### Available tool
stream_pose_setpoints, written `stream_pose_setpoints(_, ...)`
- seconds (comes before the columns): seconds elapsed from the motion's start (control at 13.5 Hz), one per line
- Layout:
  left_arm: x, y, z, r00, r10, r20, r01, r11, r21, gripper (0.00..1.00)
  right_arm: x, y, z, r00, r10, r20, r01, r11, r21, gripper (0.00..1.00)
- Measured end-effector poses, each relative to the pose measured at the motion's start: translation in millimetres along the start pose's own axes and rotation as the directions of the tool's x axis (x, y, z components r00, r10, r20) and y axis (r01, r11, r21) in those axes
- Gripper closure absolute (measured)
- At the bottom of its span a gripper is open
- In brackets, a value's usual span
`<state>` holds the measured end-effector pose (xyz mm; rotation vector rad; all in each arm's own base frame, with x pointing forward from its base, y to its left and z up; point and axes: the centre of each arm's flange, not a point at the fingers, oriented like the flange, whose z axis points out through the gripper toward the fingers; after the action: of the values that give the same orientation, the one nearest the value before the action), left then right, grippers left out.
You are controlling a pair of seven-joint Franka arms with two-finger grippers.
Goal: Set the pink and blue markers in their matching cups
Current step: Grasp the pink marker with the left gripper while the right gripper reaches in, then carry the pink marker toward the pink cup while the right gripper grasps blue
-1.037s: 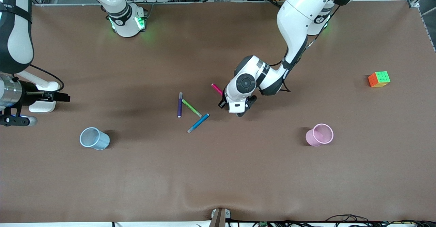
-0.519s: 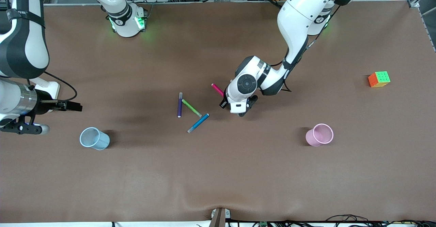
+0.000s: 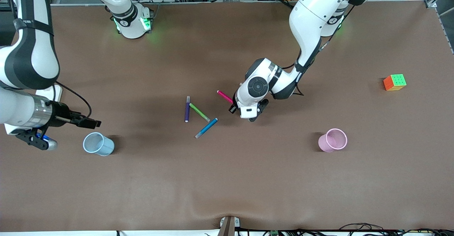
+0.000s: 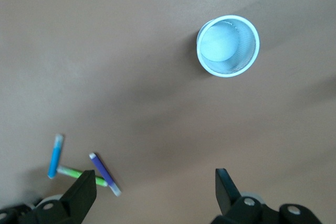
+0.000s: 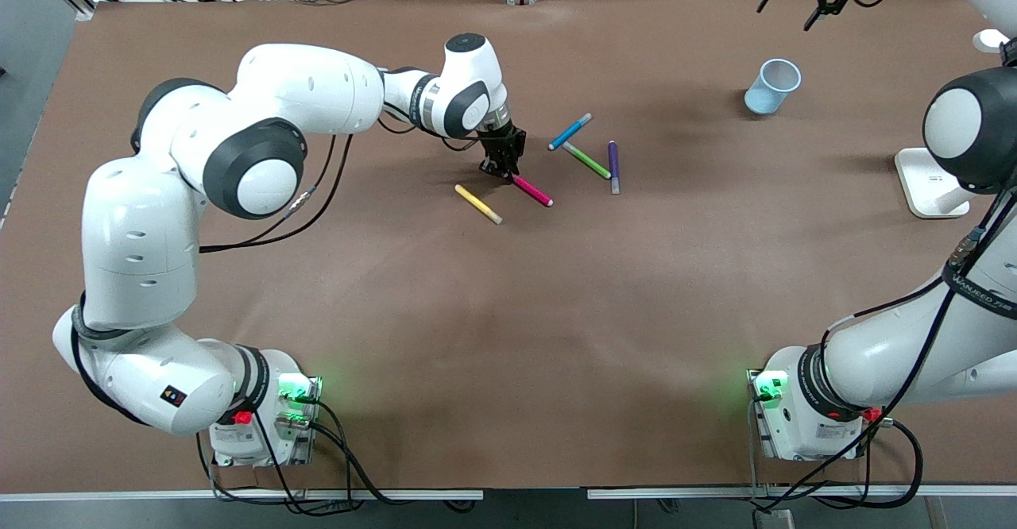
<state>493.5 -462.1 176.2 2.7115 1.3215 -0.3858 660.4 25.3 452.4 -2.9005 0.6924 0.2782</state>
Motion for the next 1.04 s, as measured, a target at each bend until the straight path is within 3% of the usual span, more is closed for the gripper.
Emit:
stream_pose_setpoints(0.37,10.1,10.8,-54.3,0.999,-0.050,-0.014,0.049,0.996,-0.069,0.83,-10.0,-63.4,34.3,0.980,0.188,-0.062,-0.187,0.982,0.029,0.00)
stream_pose_setpoints(0.67,39.1,6.9,-135.1,0.995,-0.094,-0.037,0.090,0.992,-0.087,0.83,-27.5,-120.1,77.8,0.932,0.352,-0.086,-0.349,0.936,0.054,0.00)
stream_pose_setpoints(1.04,91.1,-10.5,-214.6,0.981,-0.102,-0.166,0.086,0.991,-0.098,0.83,-56.4,-189.0,156.4,0.882,0.458,-0.111,-0.450,0.889,0.085,0.00)
